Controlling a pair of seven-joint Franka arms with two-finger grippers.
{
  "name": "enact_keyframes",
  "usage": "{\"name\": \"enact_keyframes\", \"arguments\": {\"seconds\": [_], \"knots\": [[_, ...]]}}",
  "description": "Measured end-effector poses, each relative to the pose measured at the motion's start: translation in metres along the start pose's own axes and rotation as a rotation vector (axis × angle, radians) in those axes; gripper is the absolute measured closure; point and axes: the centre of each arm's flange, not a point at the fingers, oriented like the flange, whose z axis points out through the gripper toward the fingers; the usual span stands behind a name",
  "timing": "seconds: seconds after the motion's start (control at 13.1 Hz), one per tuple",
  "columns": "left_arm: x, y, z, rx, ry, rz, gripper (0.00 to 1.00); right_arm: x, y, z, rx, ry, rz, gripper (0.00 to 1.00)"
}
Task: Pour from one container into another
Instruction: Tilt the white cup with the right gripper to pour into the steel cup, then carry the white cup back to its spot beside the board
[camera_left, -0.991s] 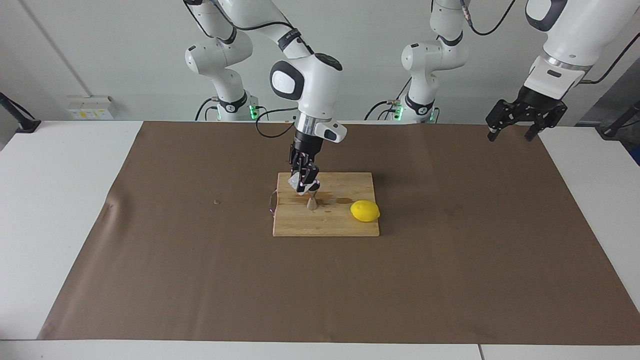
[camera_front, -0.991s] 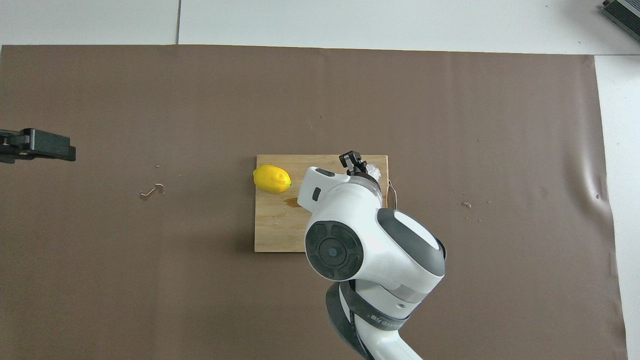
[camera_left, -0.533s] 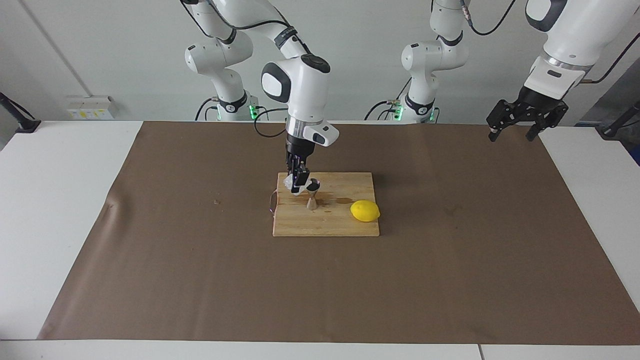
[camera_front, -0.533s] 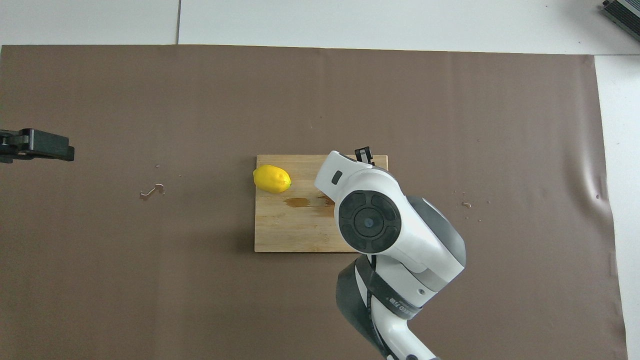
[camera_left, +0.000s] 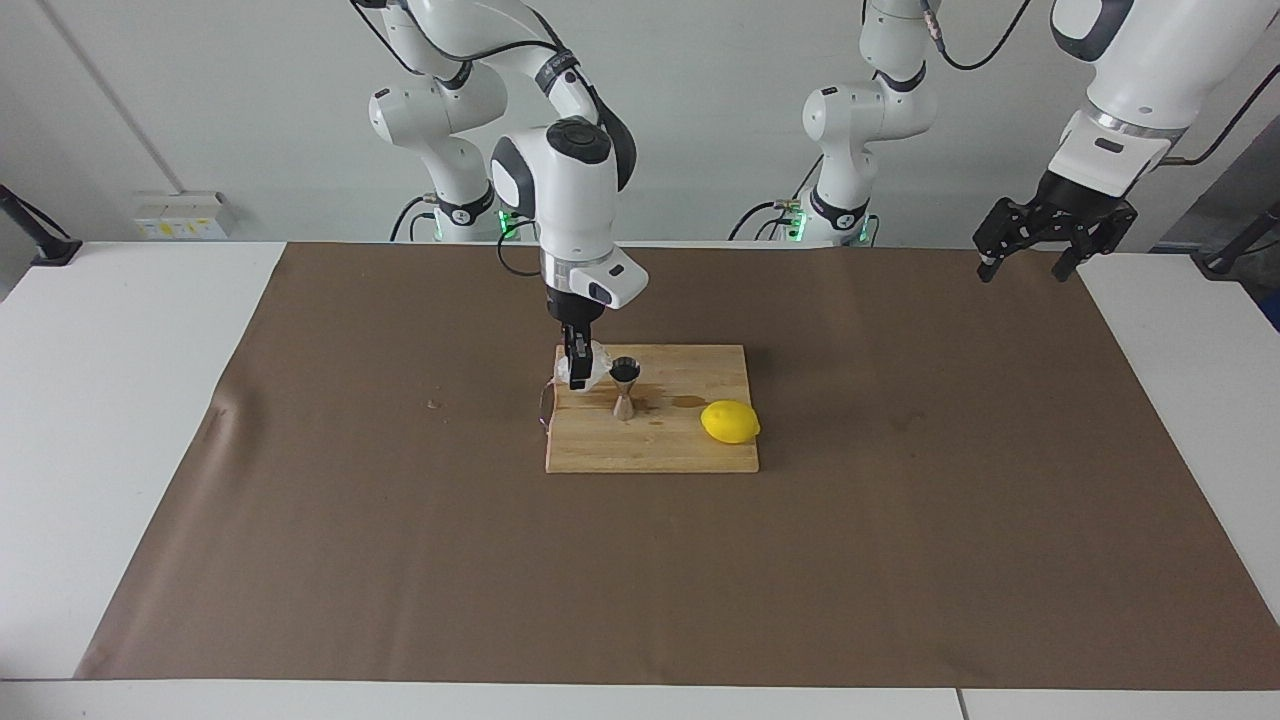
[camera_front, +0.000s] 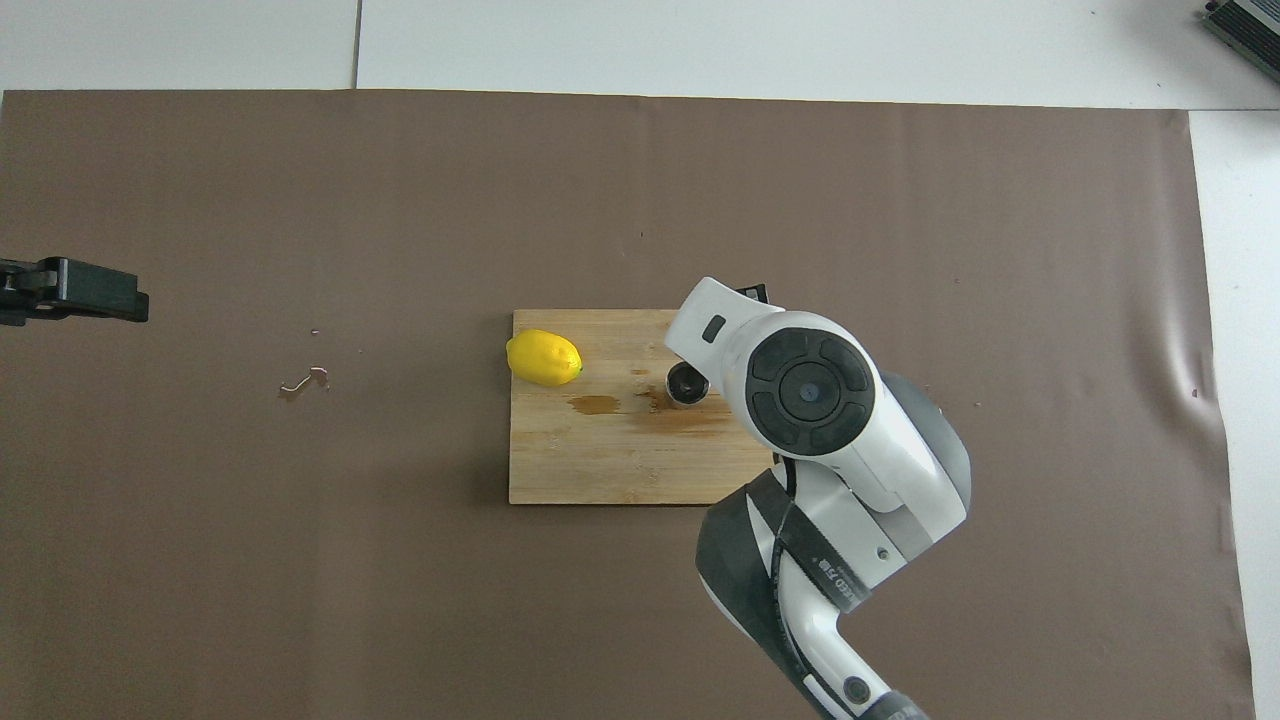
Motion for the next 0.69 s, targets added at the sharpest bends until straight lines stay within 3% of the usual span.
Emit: {"name": "enact_keyframes", "arguments": {"seconds": [0.69], "knots": [[-0.001, 0.005, -0.003, 0.0, 0.005, 0.008, 0.0, -0.115, 0.001, 0.056, 0.088, 0.293, 0.093, 0.51]]}}
